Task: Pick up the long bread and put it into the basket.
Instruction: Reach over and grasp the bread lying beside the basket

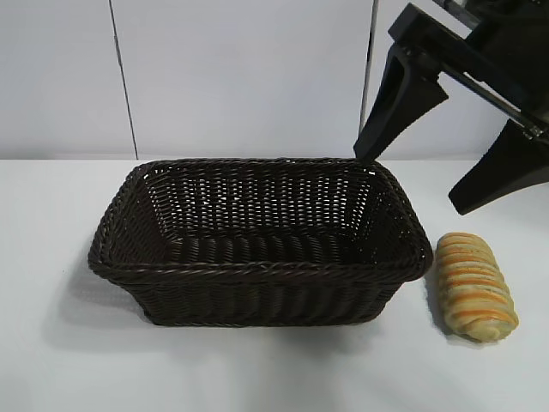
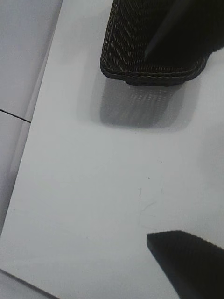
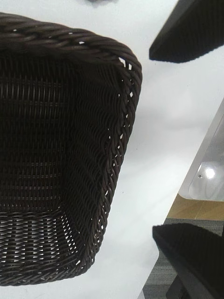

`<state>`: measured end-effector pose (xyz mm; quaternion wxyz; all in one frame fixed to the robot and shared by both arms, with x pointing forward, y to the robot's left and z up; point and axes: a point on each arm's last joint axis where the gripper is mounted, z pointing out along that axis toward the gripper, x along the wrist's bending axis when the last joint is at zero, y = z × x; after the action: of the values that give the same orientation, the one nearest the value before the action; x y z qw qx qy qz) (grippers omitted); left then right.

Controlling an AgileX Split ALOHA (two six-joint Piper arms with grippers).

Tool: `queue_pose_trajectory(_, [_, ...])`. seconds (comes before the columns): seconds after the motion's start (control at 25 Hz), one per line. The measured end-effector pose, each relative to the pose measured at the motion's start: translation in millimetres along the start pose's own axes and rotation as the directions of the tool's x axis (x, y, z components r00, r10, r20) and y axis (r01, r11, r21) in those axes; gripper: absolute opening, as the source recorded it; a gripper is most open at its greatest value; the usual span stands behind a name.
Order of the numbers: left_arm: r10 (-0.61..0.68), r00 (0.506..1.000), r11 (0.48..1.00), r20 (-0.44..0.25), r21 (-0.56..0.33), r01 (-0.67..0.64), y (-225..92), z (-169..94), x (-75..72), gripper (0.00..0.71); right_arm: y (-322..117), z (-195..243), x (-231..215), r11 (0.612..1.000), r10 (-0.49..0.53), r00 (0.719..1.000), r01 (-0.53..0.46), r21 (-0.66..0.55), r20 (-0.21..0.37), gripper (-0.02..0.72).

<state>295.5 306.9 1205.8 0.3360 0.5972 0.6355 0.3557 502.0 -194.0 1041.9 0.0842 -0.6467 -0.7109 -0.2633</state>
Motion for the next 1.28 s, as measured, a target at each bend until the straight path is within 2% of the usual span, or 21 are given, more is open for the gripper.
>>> queue_pose_trajectory(0.16, [0.011,1.0,0.994,0.009,-0.104,-0.01,-42,-28,4.2,0.687,0,0,0,1.0,0.0,1.0,0.0,0.0,0.0,0.663])
queue_pose_trajectory(0.28, [0.024,0.999,0.991,0.036,-0.135,-0.019,-70,-29,3.4,0.687,0,0,0,1.0,0.0,1.0,0.0,0.0,0.0,0.663])
queue_pose_trajectory(0.44, [0.05,0.994,0.995,0.097,-0.096,-0.041,-104,-11,-2.2,0.687,0,0,0,1.0,-0.002,1.0,0.002,-0.001,0.001,0.663])
queue_pose_trajectory(0.76, [0.078,0.987,0.996,0.14,0.029,-0.083,-150,26,-6.8,0.687,0,0,0,1.0,-0.008,1.0,0.008,-0.001,0.001,0.663])
queue_pose_trajectory(0.92, [0.077,0.987,0.993,0.143,0.08,-0.089,-162,39,-7.4,0.687,0,0,0,1.0,-0.008,1.0,0.008,-0.001,0.001,0.663])
queue_pose_trajectory(1.28, [0.075,0.987,0.992,0.145,0.088,-0.088,-164,42,-7.7,0.687,0,0,0,1.0,-0.013,1.0,0.013,-0.002,0.003,0.663])
